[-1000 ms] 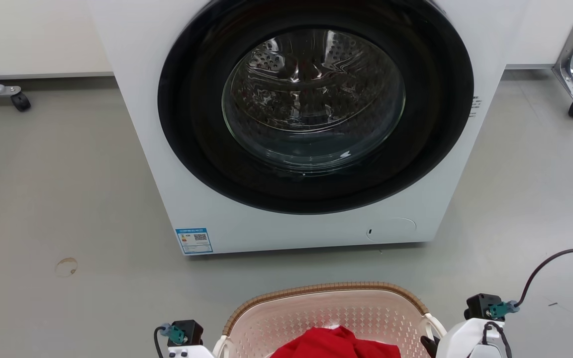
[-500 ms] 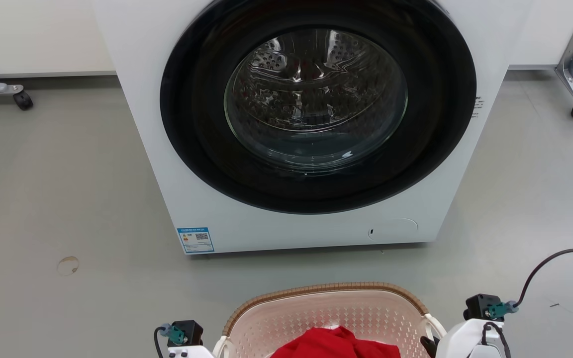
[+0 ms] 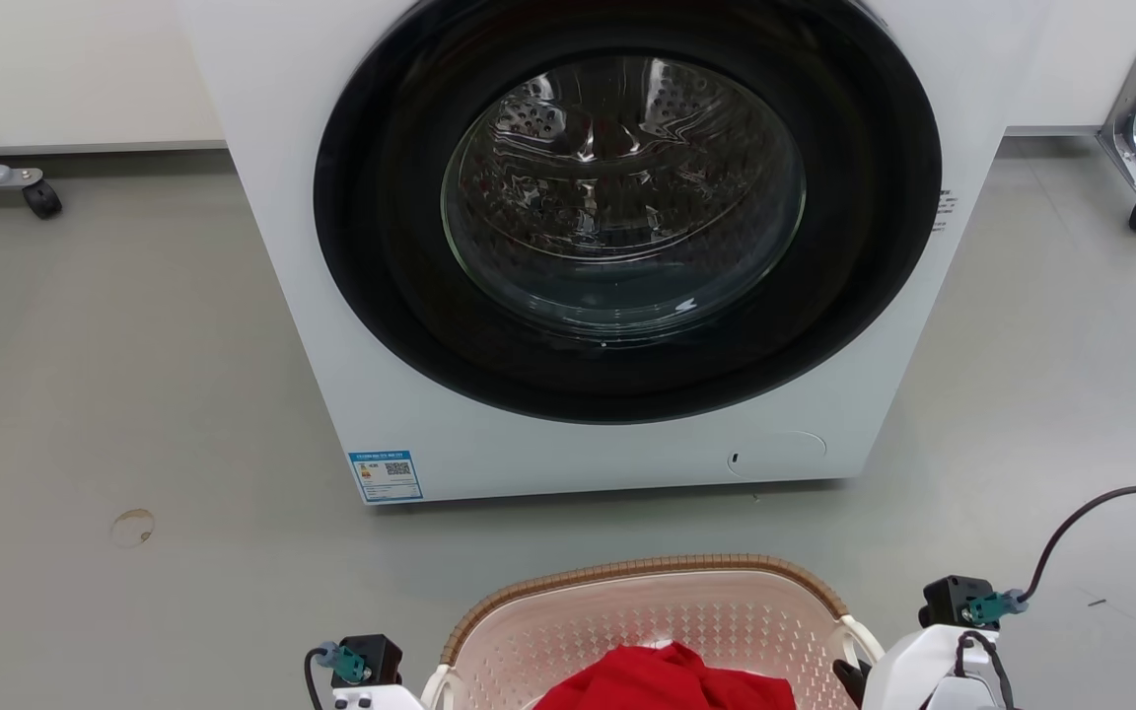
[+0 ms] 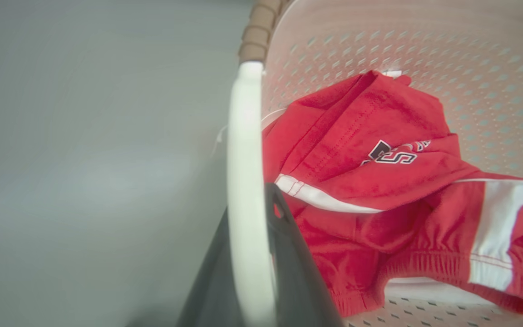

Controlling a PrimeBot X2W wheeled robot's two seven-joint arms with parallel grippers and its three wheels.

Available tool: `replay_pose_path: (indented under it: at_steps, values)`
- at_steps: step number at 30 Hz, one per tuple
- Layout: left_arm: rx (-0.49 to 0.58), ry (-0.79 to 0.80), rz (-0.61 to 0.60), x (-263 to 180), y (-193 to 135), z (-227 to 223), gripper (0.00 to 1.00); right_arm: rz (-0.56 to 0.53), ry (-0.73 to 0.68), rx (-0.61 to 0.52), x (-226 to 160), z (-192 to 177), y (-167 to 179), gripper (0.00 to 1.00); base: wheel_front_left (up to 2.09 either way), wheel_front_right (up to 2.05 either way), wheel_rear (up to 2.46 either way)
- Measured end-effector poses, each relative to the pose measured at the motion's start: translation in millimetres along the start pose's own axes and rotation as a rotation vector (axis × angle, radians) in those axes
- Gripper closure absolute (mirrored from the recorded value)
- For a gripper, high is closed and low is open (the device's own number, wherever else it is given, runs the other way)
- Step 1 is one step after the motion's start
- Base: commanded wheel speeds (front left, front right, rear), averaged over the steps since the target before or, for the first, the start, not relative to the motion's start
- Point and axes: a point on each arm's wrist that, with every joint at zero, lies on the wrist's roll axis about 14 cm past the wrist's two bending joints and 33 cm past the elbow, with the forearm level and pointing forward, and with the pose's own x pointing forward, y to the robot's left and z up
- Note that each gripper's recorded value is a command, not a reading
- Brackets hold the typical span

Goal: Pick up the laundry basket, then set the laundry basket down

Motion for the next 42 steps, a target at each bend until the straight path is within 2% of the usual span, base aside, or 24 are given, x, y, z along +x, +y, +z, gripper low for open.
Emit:
replay_pose_path:
  at_steps: [30,37,42]
  values:
    - [-0.003,0.013,0.004,2,3,-3,1.00,0.003,0.011,-0.001,3,-4,0,1.00,0.00,0.00,0.00]
    - [0.003,-0.009,-0.001,8,3,9,1.00,0.003,-0.017,-0.011,9,9,-1,1.00,0.00,0.00,0.00]
    - [0.009,-0.018,-0.009,20,3,25,1.00,-0.003,-0.054,-0.023,21,31,-7,1.00,0.00,0.00,0.00]
